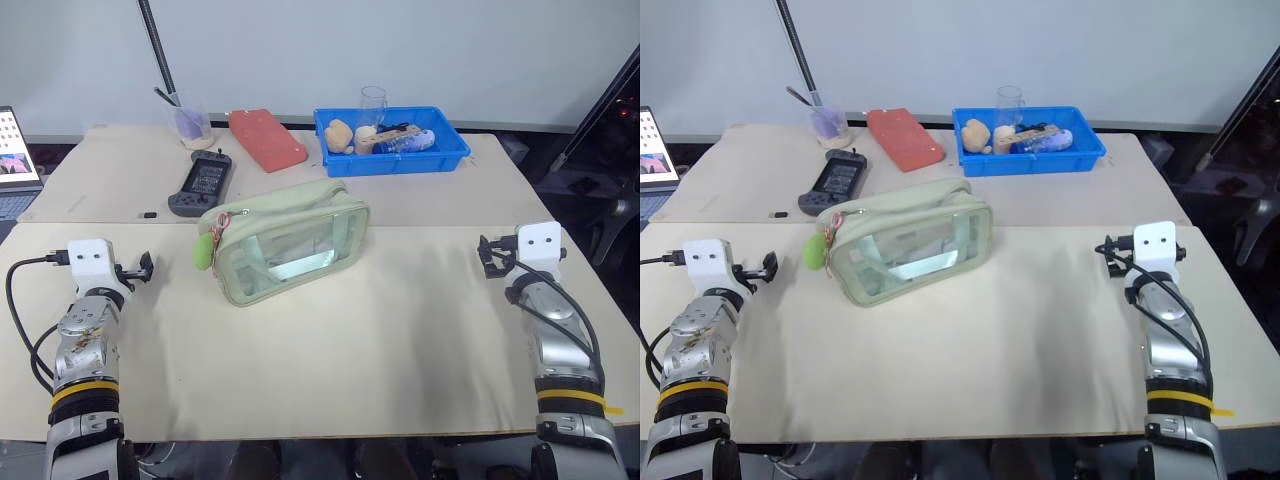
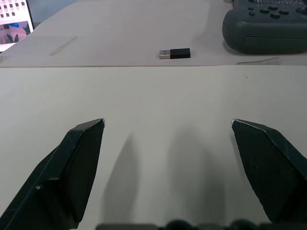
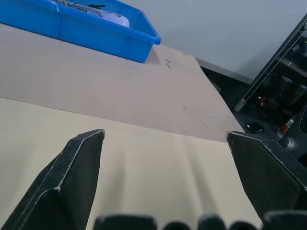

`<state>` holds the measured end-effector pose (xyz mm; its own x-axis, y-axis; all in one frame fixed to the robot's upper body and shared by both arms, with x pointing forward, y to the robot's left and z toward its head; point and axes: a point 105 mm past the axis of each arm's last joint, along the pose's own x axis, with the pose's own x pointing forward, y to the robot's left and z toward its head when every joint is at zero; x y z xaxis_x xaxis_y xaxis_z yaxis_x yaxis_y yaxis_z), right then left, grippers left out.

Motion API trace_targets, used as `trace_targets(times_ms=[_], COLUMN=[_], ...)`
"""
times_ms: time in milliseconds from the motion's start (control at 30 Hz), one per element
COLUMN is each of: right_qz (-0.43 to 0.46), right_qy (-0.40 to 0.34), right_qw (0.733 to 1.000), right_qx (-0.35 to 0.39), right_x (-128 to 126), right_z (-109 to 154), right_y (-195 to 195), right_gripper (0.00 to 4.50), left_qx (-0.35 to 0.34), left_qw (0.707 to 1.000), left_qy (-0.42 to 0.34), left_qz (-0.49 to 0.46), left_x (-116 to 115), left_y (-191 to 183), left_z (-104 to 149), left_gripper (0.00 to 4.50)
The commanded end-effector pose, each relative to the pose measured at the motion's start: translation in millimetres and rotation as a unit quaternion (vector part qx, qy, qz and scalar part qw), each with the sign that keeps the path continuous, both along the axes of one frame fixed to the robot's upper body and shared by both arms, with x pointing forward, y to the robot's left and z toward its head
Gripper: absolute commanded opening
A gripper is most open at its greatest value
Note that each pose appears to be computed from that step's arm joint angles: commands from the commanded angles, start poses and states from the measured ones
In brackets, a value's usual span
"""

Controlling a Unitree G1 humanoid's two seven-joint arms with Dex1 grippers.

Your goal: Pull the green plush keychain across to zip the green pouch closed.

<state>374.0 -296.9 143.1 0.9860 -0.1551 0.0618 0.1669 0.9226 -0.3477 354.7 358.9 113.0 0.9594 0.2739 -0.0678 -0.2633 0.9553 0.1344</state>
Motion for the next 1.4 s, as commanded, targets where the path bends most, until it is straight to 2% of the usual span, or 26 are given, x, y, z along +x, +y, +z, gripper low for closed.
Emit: trace_targets(times_ms=[33, 67, 200, 300, 400, 500, 533, 600, 667, 800, 933, 1000, 1067, 1267, 1300, 1400], right_qz=[0.004, 0.007, 0.064, 0.173, 0.259, 0.382, 0.424, 0.493, 0.534, 0.583, 0.597, 0.598, 0.597, 0.585, 0.582, 0.571], right_qy=[-0.033, -0.034, -0.04, -0.037, -0.044, -0.041, -0.034, -0.022, -0.016, -0.001, 0.006, 0.011, 0.015, 0.012, 0.012, 0.01], right_qw=[0.999, 0.999, 0.997, 0.984, 0.965, 0.923, 0.905, 0.87, 0.845, 0.812, 0.802, 0.801, 0.802, 0.81, 0.812, 0.82], right_qx=[-0.013, -0.016, -0.008, 0.013, 0.017, 0.015, 0.012, 0.015, 0.024, 0.018, 0.001, -0.007, -0.015, -0.03, -0.029, -0.036], right_x=[1, 1, 4, 4, -1, -15, -22, -39, -53, -77, -92, -95, -96, -97, -96, -94], right_z=[22, 25, 44, 67, 90, 121, 129, 141, 150, 153, 152, 152, 150, 150, 150, 148], right_y=[-2, -2, 6, 26, 44, 79, 93, 121, 140, 170, 183, 185, 185, 182, 182, 180], right_gripper=[4.48, 4.48, 4.48, 4.48, 4.48, 4.48, 4.48, 4.48, 4.48, 4.48, 4.48, 4.5, 4.5, 4.5, 4.5, 4.5], left_qx=[0.022, 0.025, 0.061, 0.128, 0.158, 0.188, 0.199, 0.239, 0.258, 0.331, 0.409, 0.432, 0.458, 0.488, 0.49, 0.494], left_qw=[0.999, 0.999, 0.989, 0.963, 0.935, 0.883, 0.862, 0.816, 0.788, 0.763, 0.741, 0.731, 0.719, 0.703, 0.7, 0.682], left_qy=[-0.039, -0.047, -0.102, -0.121, -0.126, -0.116, -0.099, -0.051, -0.015, 0.034, 0.053, 0.054, 0.062, 0.041, 0.038, 0.019], left_qz=[-0.002, -0.006, -0.087, -0.205, -0.291, -0.415, -0.456, -0.524, -0.559, -0.555, -0.53, -0.526, -0.519, -0.516, -0.518, -0.538], left_x=[-4, -5, -9, -9, -13, -25, -32, -47, -56, -52, -43, -40, -35, -27, -27, -29], left_y=[5, 5, -17, -68, -113, -179, -201, -235, -252, -261, -257, -255, -250, -248, -249, -253], left_z=[29, 35, 96, 154, 187, 214, 213, 194, 174, 137, 124, 121, 116, 124, 124, 125], left_gripper=[4.5, 4.5, 4.5, 4.5, 4.5, 4.5, 4.5, 4.5, 4.5, 4.5, 4.5, 3.95, 3.17, 0.16, 0.03, 0.03])
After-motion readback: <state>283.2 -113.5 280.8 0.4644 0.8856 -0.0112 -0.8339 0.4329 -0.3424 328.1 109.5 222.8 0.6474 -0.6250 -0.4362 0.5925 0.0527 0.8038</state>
